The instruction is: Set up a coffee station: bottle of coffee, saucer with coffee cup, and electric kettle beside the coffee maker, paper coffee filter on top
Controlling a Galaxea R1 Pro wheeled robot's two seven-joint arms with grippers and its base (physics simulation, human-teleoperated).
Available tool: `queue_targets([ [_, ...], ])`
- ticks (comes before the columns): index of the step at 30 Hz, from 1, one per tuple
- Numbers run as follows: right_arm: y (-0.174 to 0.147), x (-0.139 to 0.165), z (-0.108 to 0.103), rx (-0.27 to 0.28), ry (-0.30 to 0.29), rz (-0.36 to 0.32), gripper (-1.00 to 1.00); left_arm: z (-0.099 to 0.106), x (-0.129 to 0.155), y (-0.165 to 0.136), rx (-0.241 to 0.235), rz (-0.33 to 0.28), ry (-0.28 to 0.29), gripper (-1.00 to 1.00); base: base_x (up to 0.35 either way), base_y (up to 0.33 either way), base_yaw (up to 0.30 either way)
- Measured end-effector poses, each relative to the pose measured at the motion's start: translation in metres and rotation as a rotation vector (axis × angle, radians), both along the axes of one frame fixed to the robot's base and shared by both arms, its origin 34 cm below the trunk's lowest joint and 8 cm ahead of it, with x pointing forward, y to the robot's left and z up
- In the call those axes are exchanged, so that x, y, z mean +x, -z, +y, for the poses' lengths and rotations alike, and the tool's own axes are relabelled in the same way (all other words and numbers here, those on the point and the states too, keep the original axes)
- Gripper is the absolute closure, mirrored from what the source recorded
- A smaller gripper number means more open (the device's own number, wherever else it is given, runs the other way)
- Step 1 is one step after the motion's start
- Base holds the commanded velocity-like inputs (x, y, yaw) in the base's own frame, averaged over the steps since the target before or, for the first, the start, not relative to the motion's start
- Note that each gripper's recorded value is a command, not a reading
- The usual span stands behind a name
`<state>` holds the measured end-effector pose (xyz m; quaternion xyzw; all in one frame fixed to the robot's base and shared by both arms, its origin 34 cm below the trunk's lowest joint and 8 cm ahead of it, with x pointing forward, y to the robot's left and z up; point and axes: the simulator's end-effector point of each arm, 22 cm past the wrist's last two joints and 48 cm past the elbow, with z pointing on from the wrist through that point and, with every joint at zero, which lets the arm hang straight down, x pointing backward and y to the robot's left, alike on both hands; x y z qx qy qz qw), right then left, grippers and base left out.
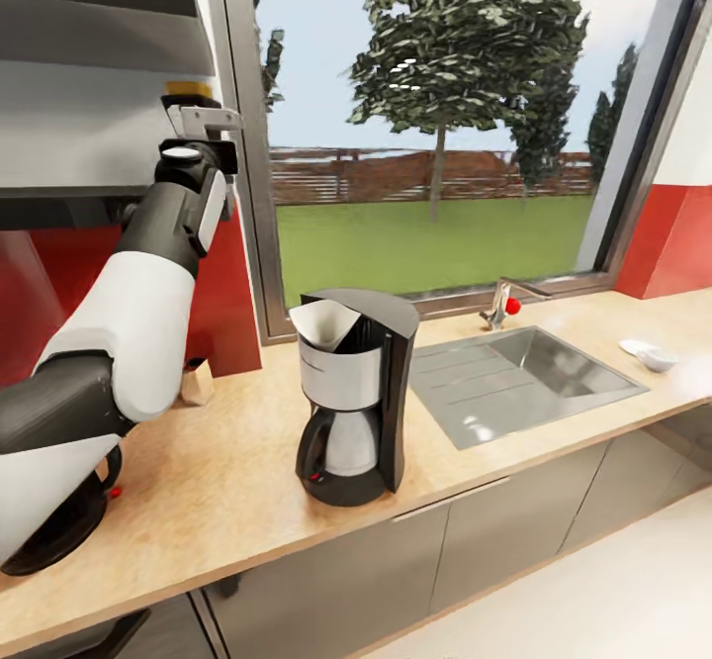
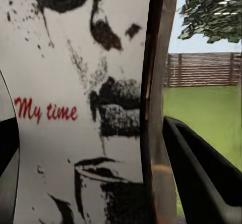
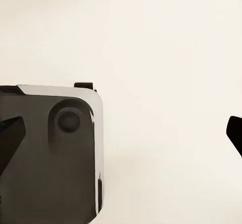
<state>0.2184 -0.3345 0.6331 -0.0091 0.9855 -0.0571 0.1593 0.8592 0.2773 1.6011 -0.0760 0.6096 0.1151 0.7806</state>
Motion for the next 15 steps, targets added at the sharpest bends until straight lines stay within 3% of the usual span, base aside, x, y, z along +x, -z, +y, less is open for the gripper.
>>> queue_targets([
  [4,0.000,0.000,0.000,0.000,0.000,0.000,-1.00,-0.025,0.000,-0.001,0.001,-0.002,0.035,1.00,0.000,0.000,-0.263],
  [9,0.000,0.000,0.000,0.000,0.000,0.000,-1.00,-0.034,0.000,-0.001,0.004,-0.001,0.049,1.00,0.000,0.000,-0.263],
  [15,0.000,0.000,0.000,0.000,0.000,-0.001,-1.00,-0.051,0.002,0.000,-0.005,0.002,0.108,1.00,0.000,0.000,-0.263],
])
